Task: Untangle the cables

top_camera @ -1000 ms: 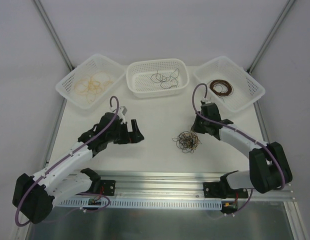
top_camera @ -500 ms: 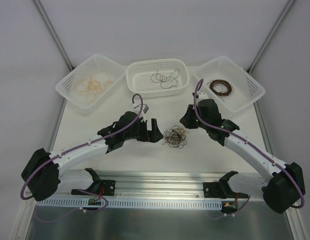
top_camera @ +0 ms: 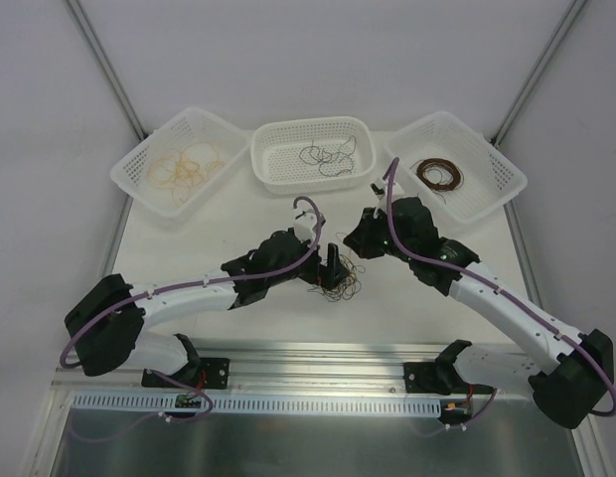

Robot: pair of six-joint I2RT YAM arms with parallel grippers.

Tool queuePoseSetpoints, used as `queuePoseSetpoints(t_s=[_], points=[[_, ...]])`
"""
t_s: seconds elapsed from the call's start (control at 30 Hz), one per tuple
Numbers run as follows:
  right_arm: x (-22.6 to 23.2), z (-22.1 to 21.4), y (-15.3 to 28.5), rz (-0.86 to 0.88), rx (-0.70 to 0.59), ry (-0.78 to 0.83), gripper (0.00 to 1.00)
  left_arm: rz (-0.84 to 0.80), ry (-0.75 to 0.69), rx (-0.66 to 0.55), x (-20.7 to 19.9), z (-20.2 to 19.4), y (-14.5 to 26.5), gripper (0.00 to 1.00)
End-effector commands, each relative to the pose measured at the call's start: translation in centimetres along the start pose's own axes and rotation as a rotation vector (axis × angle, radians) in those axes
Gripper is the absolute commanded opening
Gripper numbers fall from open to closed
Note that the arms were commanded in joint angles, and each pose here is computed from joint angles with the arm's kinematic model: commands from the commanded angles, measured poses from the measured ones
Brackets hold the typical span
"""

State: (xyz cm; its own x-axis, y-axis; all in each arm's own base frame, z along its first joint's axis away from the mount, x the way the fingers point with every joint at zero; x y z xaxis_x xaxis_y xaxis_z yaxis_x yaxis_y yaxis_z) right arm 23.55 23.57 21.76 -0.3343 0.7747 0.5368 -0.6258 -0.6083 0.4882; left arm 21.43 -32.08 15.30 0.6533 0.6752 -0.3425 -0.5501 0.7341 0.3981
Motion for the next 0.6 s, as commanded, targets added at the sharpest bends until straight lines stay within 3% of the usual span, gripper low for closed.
queuePoseSetpoints(t_s=[0.0, 0.23, 0.4, 0.57], points=[[2.7, 1.9, 1.3, 0.086, -0.052, 0.003, 0.01, 0.014, -0.096, -0.103, -0.4, 2.1, -1.7, 0.95], [4.1, 2.4, 2.4, 0.122, -0.061, 0.015, 0.01, 0.106, -0.05, -0.028, 0.9, -0.8, -4.8, 0.85], [4.9, 3.7, 4.6, 0.139, -0.1, 0.041, 0.01, 0.32, 0.051, 0.04, 4.5, -4.1, -5.7, 0.71], [5.2, 5.4, 7.7, 0.118, -0.159, 0.088, 0.01, 0.464, 0.071, 0.118, 6.7, -6.1, -6.0, 0.64]])
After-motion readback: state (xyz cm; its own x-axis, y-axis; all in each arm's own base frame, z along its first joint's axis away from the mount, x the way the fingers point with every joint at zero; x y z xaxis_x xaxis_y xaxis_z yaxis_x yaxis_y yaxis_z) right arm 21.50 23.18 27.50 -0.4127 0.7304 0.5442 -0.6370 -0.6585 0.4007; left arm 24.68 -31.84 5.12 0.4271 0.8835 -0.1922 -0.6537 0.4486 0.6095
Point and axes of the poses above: each gripper's point midway between its finger pads, its own y axis back along the fingers, its own x axis along the line the jaws close on, z = x × y, the point moved 2 cm from there along y, back along the fingers, and after that the axes turned 8 degrees about -y, right-handed, at the moved point
